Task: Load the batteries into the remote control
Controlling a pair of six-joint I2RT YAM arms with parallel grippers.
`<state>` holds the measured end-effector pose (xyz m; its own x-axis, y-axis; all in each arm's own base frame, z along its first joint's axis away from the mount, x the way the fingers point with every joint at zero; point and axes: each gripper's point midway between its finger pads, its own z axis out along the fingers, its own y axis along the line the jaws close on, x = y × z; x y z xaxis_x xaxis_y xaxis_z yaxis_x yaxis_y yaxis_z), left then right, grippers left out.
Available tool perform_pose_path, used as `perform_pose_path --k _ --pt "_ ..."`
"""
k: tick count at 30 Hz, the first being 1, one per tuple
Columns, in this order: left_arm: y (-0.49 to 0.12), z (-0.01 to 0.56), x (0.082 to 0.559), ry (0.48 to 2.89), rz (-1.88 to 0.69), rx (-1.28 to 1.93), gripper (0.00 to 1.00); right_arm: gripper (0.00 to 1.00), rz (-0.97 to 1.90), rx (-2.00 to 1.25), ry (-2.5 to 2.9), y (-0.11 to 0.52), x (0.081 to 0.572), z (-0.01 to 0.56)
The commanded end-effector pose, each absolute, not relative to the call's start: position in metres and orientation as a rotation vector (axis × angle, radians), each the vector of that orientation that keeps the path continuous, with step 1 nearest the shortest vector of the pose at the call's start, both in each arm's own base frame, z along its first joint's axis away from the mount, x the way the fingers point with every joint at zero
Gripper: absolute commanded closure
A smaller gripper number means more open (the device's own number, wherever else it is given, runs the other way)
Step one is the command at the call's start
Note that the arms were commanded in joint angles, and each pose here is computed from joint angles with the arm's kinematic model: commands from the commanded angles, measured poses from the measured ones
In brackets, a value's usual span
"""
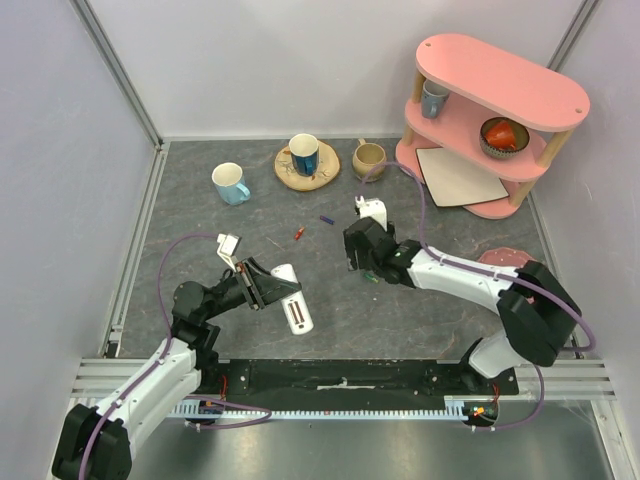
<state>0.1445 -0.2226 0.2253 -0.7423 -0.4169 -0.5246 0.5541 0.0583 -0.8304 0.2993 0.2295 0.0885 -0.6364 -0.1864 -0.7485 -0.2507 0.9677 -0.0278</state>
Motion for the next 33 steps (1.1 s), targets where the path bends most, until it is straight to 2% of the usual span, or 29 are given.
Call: perform_pose_path --k 1,7,15,33 --pt "-0.222 0.233 0.146 1.625 -1.778 0.122 0.98 0.23 0.074 0.306 2.301 0.229 0.279 0.084" --pt "-0.222 0.229 0.147 1.658 -1.770 0.108 0.98 0.23 -0.088 0.430 2.264 0.225 0.270 0.077" --pt "-0.221 0.223 0.150 1.672 -1.754 0.084 0.98 0.22 -0.168 0.508 2.278 0.205 0.258 0.056" --pt "-0.220 0.218 0.150 1.678 -1.749 0.066 0.98 0.22 -0.124 0.420 2.370 0.211 0.266 0.031"
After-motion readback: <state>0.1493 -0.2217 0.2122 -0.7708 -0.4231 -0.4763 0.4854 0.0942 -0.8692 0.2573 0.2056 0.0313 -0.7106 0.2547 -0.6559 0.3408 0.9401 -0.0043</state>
